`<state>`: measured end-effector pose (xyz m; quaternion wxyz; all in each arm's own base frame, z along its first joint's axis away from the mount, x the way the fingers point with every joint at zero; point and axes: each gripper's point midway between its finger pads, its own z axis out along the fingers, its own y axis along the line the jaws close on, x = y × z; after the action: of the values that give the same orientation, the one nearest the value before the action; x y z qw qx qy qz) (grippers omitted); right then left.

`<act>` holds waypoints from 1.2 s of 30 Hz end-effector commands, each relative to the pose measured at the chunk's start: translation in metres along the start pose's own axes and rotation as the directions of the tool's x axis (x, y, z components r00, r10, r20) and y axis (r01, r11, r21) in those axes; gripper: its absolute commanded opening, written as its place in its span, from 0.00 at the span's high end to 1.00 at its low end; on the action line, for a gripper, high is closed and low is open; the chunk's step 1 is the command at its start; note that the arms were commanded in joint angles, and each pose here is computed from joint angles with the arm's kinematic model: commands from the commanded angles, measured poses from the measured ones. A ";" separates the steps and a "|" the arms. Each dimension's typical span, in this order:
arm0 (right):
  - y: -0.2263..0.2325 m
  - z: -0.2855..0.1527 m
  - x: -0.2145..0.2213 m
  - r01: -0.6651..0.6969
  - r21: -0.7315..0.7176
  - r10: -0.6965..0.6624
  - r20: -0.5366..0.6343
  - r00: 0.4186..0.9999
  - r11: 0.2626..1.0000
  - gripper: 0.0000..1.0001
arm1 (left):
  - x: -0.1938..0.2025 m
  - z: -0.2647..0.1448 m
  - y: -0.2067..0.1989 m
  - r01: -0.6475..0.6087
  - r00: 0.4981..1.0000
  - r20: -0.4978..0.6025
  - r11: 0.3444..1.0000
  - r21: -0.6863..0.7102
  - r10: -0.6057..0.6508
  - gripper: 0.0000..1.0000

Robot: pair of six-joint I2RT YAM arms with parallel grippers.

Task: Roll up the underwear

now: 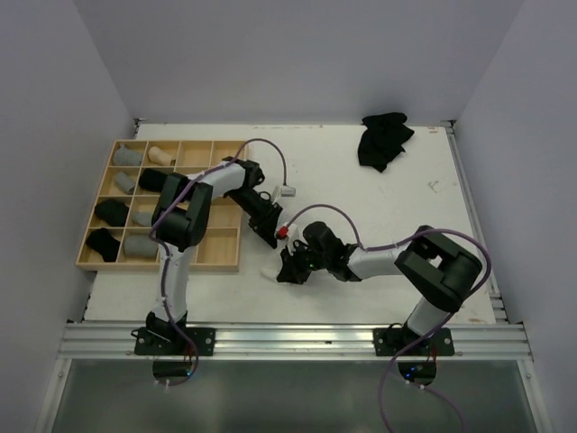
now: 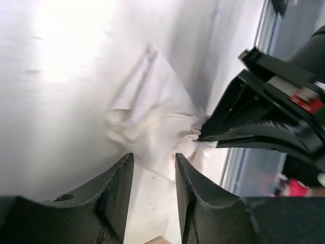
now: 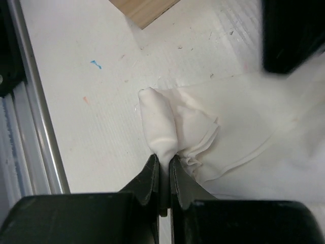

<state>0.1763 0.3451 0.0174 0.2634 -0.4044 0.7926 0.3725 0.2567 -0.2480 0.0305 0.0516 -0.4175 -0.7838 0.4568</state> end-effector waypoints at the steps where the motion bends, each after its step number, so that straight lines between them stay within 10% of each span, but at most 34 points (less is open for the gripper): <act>1: -0.008 -0.003 0.049 -0.181 -0.009 0.179 -0.091 0.980 0.983 1.00 | -0.065 -0.066 -0.010 -0.185 0.938 0.275 0.976 -0.118 0.211 0.57; 6: -0.014 0.000 0.050 -0.254 -0.034 0.249 -0.098 0.963 0.967 1.00 | -0.086 -0.132 -0.027 -0.295 0.818 0.410 0.906 -0.304 0.404 0.53; 12: -0.021 0.008 0.057 -0.404 -0.068 0.392 -0.144 0.909 0.912 1.00 | -0.082 -0.187 -0.071 -0.449 0.593 0.255 0.577 -0.683 0.764 0.45; 14: -0.025 0.011 0.063 -0.461 -0.071 0.444 -0.174 0.879 0.884 1.00 | -0.076 -0.199 -0.094 -0.478 0.513 0.188 0.461 -0.748 0.838 0.27; 16: -0.029 0.014 0.070 -0.508 -0.067 0.487 -0.198 0.850 0.859 1.00 | -0.067 -0.191 -0.091 -0.388 0.553 0.276 0.537 -0.749 0.786 0.00; 18: -0.029 0.015 0.072 -0.532 -0.082 0.508 -0.208 0.836 0.843 1.00 | -0.050 -0.174 -0.093 -0.421 0.597 0.282 0.593 -0.686 0.751 0.00; 19: -0.032 0.017 0.070 -0.545 -0.079 0.521 -0.211 0.827 0.835 1.00 | -0.042 -0.157 -0.092 -0.576 0.534 0.201 0.527 -0.624 0.821 0.00; 21: -0.035 0.019 0.074 -0.578 -0.082 0.548 -0.234 0.803 0.812 1.00 | -0.015 -0.128 -0.092 -0.615 0.619 0.198 0.626 -0.480 0.760 0.00; 24: -0.036 0.022 0.086 -0.628 -0.067 0.587 -0.292 0.756 0.775 1.00 | 0.012 -0.103 -0.088 -0.736 0.529 0.109 0.519 -0.434 0.842 0.00; 31: -0.043 0.026 0.090 -0.670 -0.053 0.621 -0.329 0.712 0.740 1.00 | 0.024 -0.054 -0.057 -0.837 0.344 -0.203 0.201 -0.509 0.917 0.48; 36: -0.050 0.027 0.093 -0.704 -0.047 0.654 -0.332 0.680 0.709 1.00 | 0.020 -0.027 -0.054 -0.857 0.296 -0.242 0.144 -0.495 0.924 0.53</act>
<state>0.1903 0.3521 0.0085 -0.0003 -0.2254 0.7859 0.5757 0.1940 -0.2121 0.0704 -0.3340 -0.7498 -0.5173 0.2421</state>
